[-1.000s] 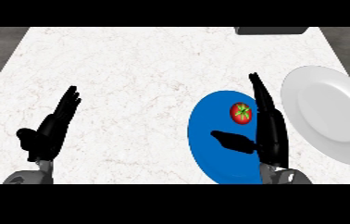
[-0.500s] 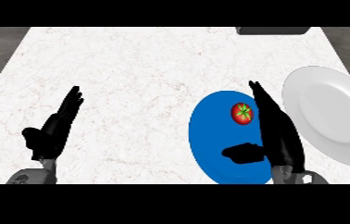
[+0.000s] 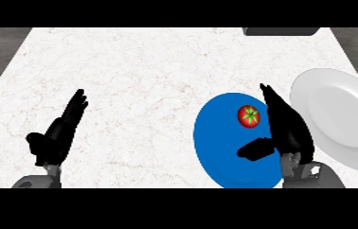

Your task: Pick the tomato from the plate and place it in the plate

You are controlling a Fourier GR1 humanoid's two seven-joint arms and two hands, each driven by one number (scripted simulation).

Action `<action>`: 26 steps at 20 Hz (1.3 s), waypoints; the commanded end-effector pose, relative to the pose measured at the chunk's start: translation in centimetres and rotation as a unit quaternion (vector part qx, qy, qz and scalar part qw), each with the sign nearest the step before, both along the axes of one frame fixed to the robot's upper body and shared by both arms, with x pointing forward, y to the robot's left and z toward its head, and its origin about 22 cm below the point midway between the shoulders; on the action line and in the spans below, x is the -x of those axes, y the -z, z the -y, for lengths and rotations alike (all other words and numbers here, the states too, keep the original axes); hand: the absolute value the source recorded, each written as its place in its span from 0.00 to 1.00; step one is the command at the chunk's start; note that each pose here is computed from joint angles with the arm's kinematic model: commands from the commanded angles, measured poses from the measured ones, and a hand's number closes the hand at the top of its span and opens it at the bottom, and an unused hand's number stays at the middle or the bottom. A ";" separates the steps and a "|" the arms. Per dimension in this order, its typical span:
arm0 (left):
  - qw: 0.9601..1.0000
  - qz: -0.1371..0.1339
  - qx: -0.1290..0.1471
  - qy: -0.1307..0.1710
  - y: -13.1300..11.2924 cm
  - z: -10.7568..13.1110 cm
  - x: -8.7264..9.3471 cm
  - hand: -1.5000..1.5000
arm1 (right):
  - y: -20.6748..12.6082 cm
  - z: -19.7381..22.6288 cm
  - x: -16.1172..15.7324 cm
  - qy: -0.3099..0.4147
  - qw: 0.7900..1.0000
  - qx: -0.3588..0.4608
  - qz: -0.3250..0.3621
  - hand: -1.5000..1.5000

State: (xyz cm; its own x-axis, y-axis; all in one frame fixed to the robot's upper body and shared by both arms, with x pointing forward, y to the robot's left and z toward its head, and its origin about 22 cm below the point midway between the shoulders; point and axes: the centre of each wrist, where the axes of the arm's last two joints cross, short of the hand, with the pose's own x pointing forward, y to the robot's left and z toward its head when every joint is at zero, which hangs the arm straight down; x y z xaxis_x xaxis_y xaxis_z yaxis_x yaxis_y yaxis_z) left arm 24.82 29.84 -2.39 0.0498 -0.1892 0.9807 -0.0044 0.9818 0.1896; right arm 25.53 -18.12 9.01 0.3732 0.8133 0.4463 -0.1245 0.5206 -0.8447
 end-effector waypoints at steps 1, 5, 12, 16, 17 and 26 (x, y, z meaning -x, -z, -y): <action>1.000 0.001 -0.004 0.004 0.2 -1.2 -0.4 0.50 | 0.7 -0.6 -1.1 0.008 0.999 0.020 -0.041 0.00; 1.000 -0.007 0.006 0.008 -0.3 0.5 -1.5 0.50 | 1.9 -0.7 -0.5 -0.002 0.999 0.017 -0.052 0.00; 1.000 -0.005 0.003 -0.001 0.2 0.9 -0.7 0.50 | 4.2 0.1 -4.0 0.002 0.997 0.040 -0.067 0.00; 1.000 0.004 0.006 0.001 0.1 0.2 0.0 0.50 | 5.5 -0.8 -2.8 0.015 0.996 0.053 -0.075 0.00; 1.000 -0.002 -0.003 -0.004 -1.1 -0.7 -2.1 0.50 | 5.0 1.7 -3.0 0.011 0.997 0.043 -0.070 0.00; 1.000 0.007 -0.008 0.005 -0.6 -0.4 0.7 0.50 | 8.9 1.5 -5.0 -0.049 0.996 0.022 -0.074 1.00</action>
